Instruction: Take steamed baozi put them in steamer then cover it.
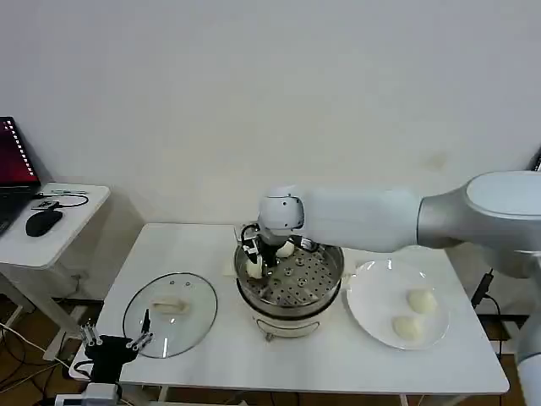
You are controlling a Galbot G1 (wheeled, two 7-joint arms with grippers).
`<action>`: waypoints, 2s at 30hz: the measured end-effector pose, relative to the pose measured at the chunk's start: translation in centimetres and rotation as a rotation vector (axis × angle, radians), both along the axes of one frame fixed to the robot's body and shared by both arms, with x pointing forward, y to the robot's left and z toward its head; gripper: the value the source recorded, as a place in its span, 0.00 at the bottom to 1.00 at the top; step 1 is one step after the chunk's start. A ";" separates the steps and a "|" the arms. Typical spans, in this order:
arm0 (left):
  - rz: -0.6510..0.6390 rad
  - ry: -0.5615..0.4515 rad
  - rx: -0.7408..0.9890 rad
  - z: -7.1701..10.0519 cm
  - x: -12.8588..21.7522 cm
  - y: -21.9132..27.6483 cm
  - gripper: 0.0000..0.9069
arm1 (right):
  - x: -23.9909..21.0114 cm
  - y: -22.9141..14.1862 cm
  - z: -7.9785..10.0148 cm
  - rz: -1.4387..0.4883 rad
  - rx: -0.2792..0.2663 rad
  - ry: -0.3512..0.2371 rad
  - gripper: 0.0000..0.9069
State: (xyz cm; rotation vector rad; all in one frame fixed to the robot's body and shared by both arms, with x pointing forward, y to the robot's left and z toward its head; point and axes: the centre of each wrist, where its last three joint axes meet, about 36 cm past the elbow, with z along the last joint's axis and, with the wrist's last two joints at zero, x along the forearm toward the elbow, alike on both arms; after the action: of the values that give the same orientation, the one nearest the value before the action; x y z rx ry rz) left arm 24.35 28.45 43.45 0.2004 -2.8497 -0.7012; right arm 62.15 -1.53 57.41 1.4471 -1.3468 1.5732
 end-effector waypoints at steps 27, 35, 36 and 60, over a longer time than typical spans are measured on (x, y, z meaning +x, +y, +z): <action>-0.033 -0.015 -0.008 0.7 1.0 -0.2 1.00 | -1.8 -13.9 9.8 -0.027 0.010 -0.092 1.00; -0.058 -0.016 -0.007 0.9 0.9 -0.9 1.00 | -4.7 -24.3 10.1 -0.058 0.060 -0.147 1.00; -0.061 -0.014 -0.006 0.8 0.9 -1.0 1.00 | -5.1 -25.3 9.8 -0.066 0.071 -0.153 1.00; -0.065 0.021 0.001 0.1 0.2 -1.6 1.00 | -11.2 -38.6 -1.5 -0.086 -0.118 0.001 1.00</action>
State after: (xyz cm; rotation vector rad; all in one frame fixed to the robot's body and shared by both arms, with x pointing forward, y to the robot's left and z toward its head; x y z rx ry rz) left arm 24.53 26.90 43.55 0.1001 -2.8478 -0.7129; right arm 50.94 -40.11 55.88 1.3022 -1.2763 1.5687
